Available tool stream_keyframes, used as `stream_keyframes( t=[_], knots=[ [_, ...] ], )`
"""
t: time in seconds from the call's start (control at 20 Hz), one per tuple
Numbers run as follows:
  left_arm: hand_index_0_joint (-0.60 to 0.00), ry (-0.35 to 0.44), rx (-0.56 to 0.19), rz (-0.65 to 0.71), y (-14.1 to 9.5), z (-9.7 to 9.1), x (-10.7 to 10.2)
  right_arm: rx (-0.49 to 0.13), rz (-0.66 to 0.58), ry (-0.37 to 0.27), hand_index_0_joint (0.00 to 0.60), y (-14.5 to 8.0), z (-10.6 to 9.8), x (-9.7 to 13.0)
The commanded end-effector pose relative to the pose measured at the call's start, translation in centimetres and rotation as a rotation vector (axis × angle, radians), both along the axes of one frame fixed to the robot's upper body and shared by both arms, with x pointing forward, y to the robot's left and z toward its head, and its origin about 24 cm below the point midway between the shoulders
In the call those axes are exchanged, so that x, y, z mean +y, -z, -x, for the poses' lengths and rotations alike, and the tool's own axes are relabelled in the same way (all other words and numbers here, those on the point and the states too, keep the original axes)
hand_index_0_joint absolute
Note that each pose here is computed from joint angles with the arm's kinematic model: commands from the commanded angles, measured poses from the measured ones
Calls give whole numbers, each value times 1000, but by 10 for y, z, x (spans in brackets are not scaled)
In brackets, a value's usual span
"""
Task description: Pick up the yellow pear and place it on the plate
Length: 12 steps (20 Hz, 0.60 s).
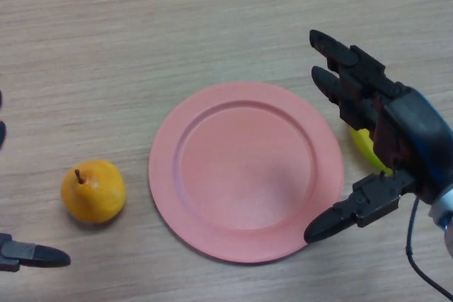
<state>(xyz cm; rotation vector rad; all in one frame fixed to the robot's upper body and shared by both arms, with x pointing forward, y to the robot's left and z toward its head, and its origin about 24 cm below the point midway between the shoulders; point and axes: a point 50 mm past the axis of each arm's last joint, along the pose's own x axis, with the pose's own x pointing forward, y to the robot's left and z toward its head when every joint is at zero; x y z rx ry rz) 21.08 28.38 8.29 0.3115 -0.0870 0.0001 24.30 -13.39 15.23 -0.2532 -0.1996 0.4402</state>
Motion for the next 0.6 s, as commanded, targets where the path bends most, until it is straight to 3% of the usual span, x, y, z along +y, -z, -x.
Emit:
stream_keyframes(
  t=[0.05,0.2,0.3,0.4,0.6],
  knots=[
    [0,-61,-240,-52,-29,-5,15,-166,-92,-7,0,-30,10,-1],
    [0,-73,-231,-35,-14,-18,17,-151,-64,-11,0,-31,14,-2],
    [0,-72,-221,-11,-6,-27,17,-185,-35,4,0,-35,15,-4],
    [0,-57,-227,15,0,-37,12,-212,-25,34,0,-38,16,-7],
    [0,-23,-220,42,9,-52,-1,-206,0,66,0,-43,26,-16]
  ],
)
